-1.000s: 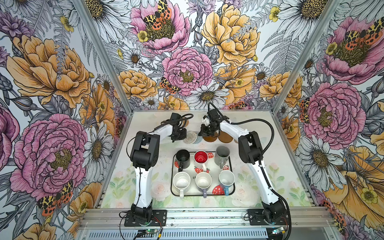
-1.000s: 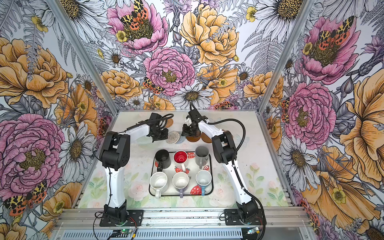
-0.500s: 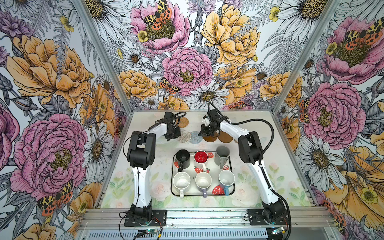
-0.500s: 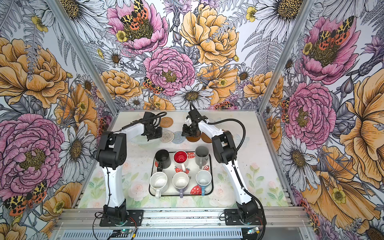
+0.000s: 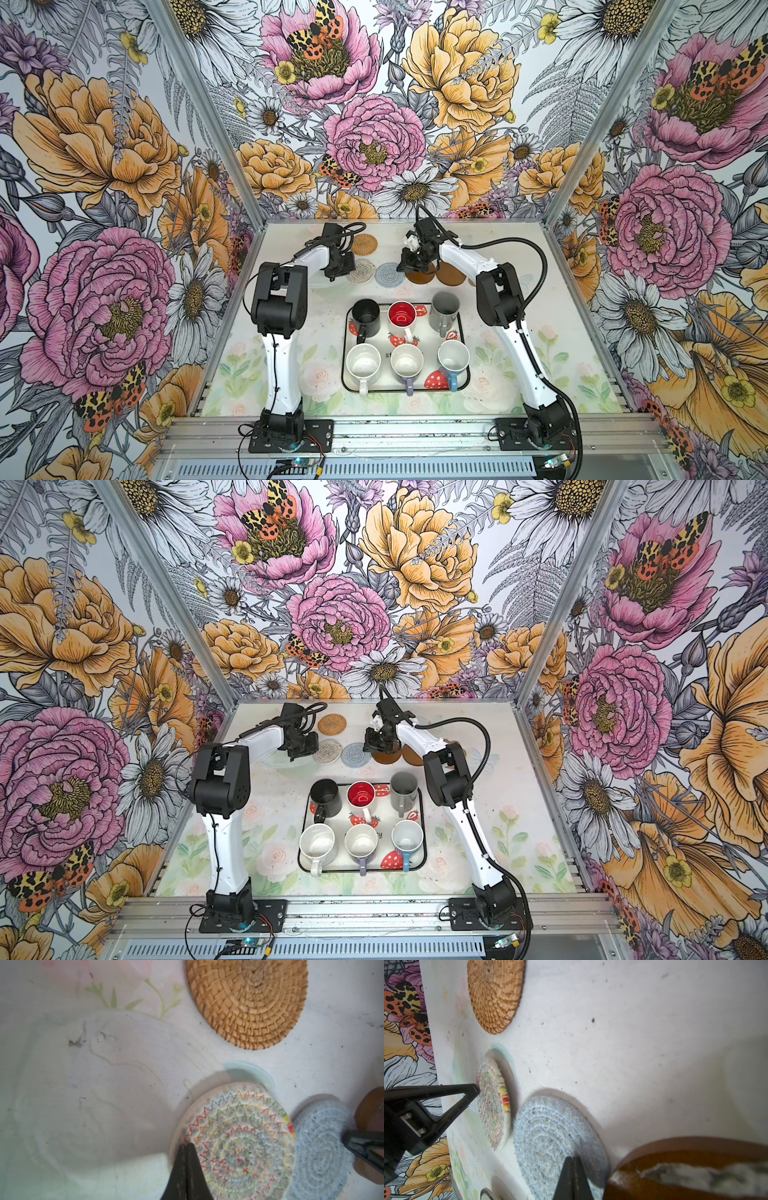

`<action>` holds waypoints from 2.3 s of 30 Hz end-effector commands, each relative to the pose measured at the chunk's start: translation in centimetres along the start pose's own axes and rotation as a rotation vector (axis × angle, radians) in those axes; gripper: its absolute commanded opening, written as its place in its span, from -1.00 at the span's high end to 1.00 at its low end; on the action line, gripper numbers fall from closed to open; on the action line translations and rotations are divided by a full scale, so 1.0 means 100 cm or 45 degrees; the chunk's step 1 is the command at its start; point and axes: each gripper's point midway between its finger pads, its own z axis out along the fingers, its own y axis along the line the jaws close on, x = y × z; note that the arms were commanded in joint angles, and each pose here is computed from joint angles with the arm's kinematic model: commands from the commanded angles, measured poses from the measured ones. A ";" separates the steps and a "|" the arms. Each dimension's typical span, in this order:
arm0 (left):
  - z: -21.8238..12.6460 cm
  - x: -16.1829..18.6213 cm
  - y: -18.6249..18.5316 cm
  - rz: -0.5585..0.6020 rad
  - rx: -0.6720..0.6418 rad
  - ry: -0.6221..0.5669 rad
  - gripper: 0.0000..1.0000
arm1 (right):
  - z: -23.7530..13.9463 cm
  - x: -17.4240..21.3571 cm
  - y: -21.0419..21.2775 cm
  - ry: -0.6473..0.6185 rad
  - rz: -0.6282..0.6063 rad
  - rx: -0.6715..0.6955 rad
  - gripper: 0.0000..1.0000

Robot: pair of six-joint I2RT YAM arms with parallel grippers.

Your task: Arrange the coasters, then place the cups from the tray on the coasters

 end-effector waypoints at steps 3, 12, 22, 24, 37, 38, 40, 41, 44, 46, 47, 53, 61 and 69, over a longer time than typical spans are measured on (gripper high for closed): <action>-0.018 -0.010 0.015 -0.013 -0.068 -0.057 1.00 | 0.012 -0.002 -0.009 -0.001 0.019 0.025 1.00; -0.029 -0.013 -0.001 0.009 -0.015 -0.077 1.00 | 0.017 -0.004 -0.009 -0.004 0.027 0.020 1.00; -0.039 -0.016 -0.018 0.039 0.026 -0.102 1.00 | 0.023 -0.008 -0.012 -0.009 0.044 0.017 1.00; -0.043 -0.017 -0.022 0.047 0.034 -0.113 1.00 | 0.025 -0.008 -0.013 -0.010 0.047 0.017 1.00; -0.044 -0.013 -0.047 0.091 0.093 -0.104 1.00 | 0.029 -0.022 -0.008 -0.049 0.043 -0.005 1.00; -0.043 -0.012 -0.048 0.091 0.093 -0.100 1.00 | 0.028 -0.024 -0.008 -0.055 0.042 -0.009 1.00; -0.043 -0.012 -0.049 0.091 0.099 -0.098 1.00 | 0.029 -0.027 -0.007 -0.065 0.042 -0.014 1.00; -0.043 -0.011 -0.050 0.094 0.099 -0.097 1.00 | 0.030 -0.027 -0.007 -0.066 0.044 -0.017 1.00; -0.041 -0.010 -0.050 0.096 0.097 -0.092 1.00 | 0.032 -0.028 -0.008 -0.066 0.049 -0.024 1.00; -0.040 -0.009 -0.050 0.095 0.097 -0.091 1.00 | 0.034 -0.029 -0.008 -0.068 0.051 -0.025 1.00; -0.039 -0.009 -0.051 0.094 0.099 -0.086 1.00 | 0.034 -0.030 -0.008 -0.071 0.049 -0.027 1.00; -0.028 -0.007 -0.049 0.083 0.095 -0.064 1.00 | 0.035 -0.036 -0.004 -0.090 0.043 -0.048 1.00; -0.027 -0.009 -0.057 0.090 0.114 -0.066 1.00 | 0.028 -0.040 0.003 -0.101 0.027 -0.076 1.00; -0.042 -0.023 -0.068 0.092 0.161 -0.116 1.00 | 0.003 -0.048 0.031 -0.133 -0.031 -0.143 1.00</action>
